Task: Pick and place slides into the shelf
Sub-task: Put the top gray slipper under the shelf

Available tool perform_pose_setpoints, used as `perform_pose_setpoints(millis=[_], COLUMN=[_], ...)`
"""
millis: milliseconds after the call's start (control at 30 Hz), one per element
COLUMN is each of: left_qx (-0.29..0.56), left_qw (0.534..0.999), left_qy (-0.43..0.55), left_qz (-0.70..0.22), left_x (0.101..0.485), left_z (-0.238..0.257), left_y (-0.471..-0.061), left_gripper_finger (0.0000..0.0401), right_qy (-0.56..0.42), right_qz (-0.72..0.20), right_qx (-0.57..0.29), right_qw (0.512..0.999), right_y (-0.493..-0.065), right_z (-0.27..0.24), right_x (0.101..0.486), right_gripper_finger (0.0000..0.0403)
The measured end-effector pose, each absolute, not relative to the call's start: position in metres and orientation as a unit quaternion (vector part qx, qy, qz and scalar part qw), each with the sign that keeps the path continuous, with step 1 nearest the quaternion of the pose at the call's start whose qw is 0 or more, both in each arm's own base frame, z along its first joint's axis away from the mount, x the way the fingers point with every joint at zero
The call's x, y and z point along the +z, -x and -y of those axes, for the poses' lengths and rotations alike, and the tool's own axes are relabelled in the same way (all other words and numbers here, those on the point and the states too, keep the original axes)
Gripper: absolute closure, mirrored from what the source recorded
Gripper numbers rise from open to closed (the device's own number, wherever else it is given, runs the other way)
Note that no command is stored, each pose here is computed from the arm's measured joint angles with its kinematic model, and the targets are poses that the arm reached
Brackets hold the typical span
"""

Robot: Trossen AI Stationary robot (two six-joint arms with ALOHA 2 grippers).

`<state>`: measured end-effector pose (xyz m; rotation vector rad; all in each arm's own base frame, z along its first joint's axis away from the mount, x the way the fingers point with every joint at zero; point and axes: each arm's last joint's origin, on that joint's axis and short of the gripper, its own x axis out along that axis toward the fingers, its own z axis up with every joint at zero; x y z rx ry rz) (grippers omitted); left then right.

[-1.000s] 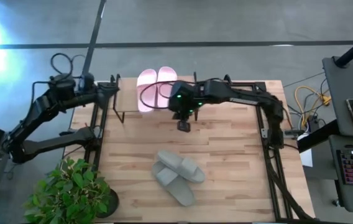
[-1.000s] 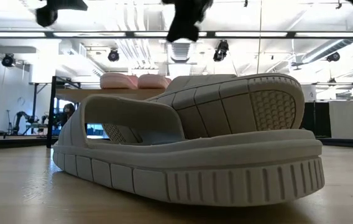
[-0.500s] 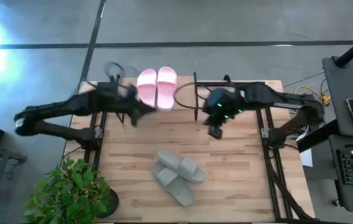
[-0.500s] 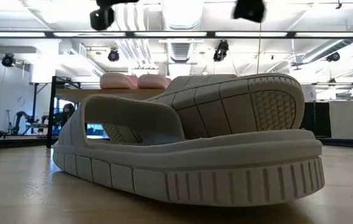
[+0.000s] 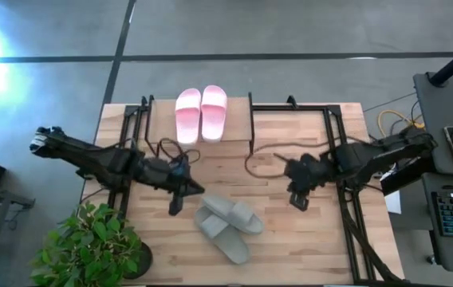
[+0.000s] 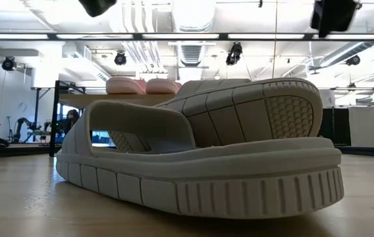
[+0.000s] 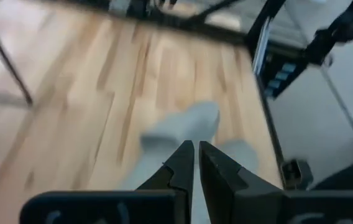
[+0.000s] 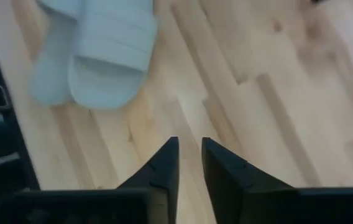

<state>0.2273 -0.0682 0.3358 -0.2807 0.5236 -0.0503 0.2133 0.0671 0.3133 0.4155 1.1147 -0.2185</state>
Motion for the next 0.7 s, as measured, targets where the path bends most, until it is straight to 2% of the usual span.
perform_pose_setpoints(millis=[133, 267, 533, 700], left_qx=[-0.013, -0.009, 0.015, 0.025], left_qw=[0.933, 0.916, 0.888, 0.875], left_qy=[0.149, 0.132, 0.119, 0.104], left_qz=[-0.327, -0.379, -0.444, -0.473], left_x=[0.320, 0.298, 0.253, 0.230], left_z=[0.078, 0.084, 0.086, 0.086], left_y=[-0.216, -0.212, -0.213, -0.215], left_gripper_finger=[0.0390, 0.0390, 0.0390, 0.0390], right_qy=[-0.217, -0.283, -0.415, -0.421], right_qz=[-0.532, -0.499, -0.378, -0.396], right_qx=[-0.149, -0.183, -0.175, -0.183], right_qw=[0.805, 0.799, 0.809, 0.795], right_y=[-0.215, -0.222, -0.246, -0.252], right_z=[-0.075, -0.076, -0.070, -0.073], right_x=[0.286, 0.264, 0.237, 0.225], right_gripper_finger=[0.0310, 0.0303, 0.0343, 0.0359])
